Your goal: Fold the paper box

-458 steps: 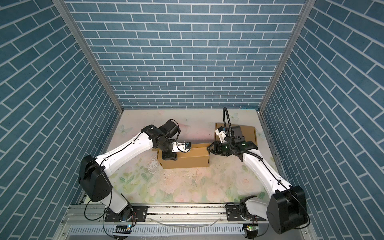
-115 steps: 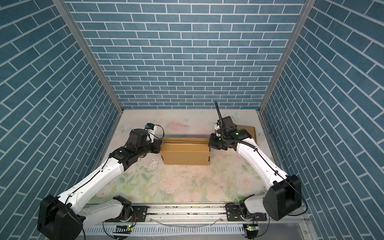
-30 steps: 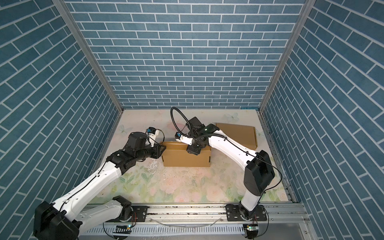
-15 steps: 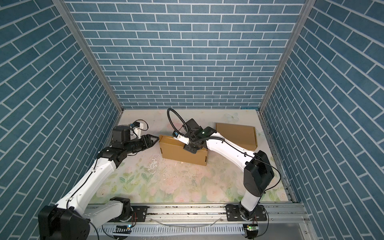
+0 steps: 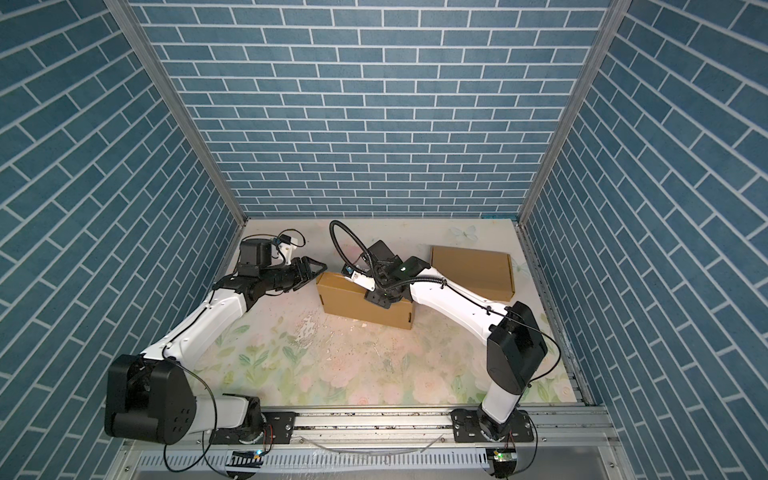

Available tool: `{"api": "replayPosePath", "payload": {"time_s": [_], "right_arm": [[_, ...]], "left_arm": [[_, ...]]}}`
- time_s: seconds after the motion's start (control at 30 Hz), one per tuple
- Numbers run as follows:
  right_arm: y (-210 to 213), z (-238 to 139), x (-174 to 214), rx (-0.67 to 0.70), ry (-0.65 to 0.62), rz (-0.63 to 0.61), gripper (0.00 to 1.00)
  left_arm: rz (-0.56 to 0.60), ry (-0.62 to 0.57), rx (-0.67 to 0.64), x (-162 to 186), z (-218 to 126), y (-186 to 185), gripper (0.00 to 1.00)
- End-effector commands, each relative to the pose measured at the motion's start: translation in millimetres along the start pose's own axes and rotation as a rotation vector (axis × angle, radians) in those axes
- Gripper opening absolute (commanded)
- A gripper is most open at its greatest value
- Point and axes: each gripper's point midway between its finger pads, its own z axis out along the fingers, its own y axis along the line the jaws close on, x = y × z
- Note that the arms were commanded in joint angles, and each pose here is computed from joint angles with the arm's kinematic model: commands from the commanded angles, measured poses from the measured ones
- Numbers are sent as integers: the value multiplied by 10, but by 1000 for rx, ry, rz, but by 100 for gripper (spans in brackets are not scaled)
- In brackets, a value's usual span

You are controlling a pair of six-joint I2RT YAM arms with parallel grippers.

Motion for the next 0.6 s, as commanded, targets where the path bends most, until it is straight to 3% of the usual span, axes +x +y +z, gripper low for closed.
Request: {"api": "replayPosePath", "payload": {"time_s": [0.0, 0.33, 0.57], "right_arm": [[79, 127, 190, -14, 69, 18, 51], [65, 133, 180, -9, 64, 23, 51], [55, 145, 170, 9, 67, 21, 52]], "left_arm": [[35, 34, 7, 26, -17, -27, 59], [-10, 75, -73, 280, -40, 397, 44], [-26, 79, -73, 272, -44, 442, 43]]}}
